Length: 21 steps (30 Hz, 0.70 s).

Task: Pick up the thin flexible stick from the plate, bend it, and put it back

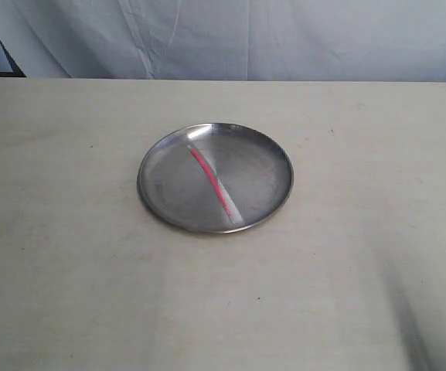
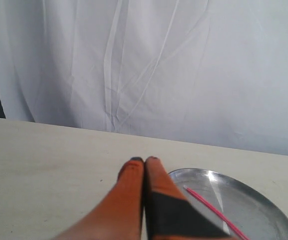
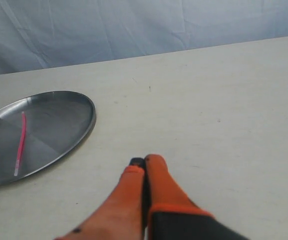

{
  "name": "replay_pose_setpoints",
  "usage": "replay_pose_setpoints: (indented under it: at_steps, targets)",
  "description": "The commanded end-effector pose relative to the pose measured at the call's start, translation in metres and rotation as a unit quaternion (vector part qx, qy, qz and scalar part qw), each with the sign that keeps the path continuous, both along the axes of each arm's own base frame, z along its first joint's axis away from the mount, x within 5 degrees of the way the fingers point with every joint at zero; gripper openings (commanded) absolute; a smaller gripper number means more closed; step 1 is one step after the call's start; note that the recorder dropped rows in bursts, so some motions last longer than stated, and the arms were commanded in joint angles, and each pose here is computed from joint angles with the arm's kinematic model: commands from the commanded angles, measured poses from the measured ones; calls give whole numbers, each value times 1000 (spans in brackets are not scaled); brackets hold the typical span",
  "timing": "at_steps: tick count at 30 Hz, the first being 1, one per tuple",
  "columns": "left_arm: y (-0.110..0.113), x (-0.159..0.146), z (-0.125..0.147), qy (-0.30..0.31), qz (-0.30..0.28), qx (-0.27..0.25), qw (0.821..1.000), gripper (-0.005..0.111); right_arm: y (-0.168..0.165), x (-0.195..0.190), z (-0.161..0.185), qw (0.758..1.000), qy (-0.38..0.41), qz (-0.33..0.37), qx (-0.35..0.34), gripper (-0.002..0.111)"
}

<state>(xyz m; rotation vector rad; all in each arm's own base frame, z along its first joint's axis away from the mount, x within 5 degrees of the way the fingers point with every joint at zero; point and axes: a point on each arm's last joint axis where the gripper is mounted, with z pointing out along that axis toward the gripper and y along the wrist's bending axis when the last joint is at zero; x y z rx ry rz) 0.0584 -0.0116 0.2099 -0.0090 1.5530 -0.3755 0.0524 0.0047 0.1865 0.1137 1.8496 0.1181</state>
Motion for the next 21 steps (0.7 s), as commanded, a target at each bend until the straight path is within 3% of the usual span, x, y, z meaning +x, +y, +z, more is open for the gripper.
replay_pose_setpoints:
  at_steps: [1,21]
  targets:
    - [0,0,-1,0,-3,1,1000,0,0,0,-1,1000,-3,-3,-3,-1]
    - [0,0,-1,0,-3,1,1000,0,-1,0,0,1000,-7,-4,-3,-1]
